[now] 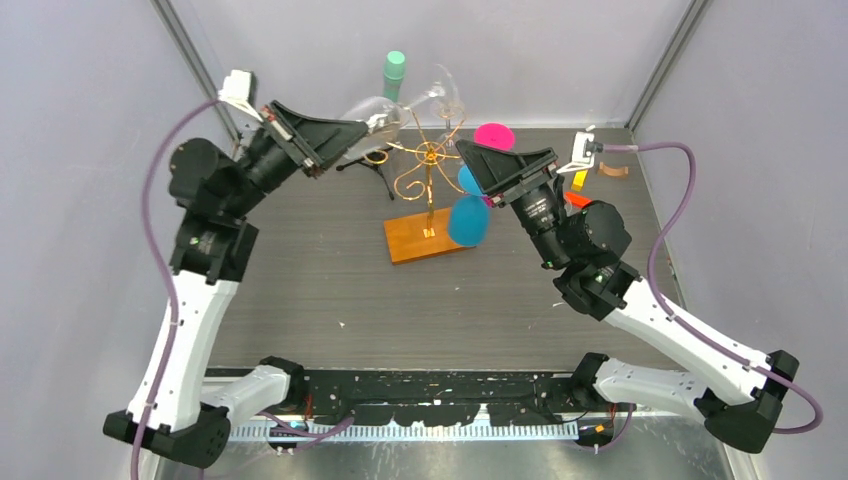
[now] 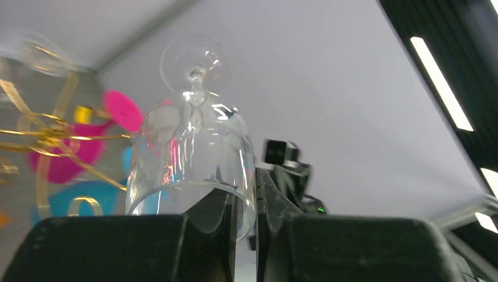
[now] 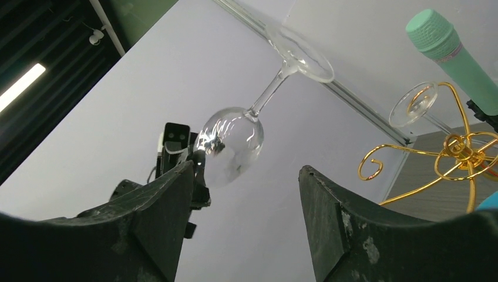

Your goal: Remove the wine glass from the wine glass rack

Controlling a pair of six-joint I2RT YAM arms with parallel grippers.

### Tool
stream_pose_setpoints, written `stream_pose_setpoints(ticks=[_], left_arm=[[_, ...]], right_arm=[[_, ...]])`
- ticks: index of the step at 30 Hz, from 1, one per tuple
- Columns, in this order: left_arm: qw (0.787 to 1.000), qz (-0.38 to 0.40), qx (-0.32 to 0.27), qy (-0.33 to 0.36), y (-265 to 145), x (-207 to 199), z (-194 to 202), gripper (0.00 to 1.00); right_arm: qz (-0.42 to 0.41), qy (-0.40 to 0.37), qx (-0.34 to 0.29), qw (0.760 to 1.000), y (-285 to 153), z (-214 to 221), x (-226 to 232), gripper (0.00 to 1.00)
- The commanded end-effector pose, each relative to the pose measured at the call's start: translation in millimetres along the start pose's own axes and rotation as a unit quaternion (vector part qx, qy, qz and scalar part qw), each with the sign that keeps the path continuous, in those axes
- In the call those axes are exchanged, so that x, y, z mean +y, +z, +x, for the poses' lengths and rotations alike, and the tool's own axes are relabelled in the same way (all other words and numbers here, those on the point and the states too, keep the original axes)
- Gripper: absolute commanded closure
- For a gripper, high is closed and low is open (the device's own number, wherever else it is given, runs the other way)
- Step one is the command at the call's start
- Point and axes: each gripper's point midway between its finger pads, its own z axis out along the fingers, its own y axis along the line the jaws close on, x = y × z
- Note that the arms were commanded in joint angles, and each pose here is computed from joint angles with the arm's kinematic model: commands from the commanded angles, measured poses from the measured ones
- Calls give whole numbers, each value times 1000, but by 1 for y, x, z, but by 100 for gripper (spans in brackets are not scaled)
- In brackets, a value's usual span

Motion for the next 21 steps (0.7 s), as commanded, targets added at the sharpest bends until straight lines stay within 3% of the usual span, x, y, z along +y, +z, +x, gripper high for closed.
stream_pose_setpoints(ticks=[1,7,13,16,21], left_arm=[[966,-172,-58,184,-45,21,-31,100],[864,-411,-93,276,-108,82,-68,100],[782,-540,-36,308,-142,141,-73,100],[749,-587,12,308,-153,170,-68,100],[722,-626,114,272,-156,222,-52,100]], right_arm=[[-19,-21,6,1000,-10,-12,21,29],[7,-53,30,998,-19,-10,13,30],[70,-122,60,988,-27,-10,-8,32],[147,-192,81,967,-34,-14,-37,32],[216,-250,83,940,-44,-27,-61,32]])
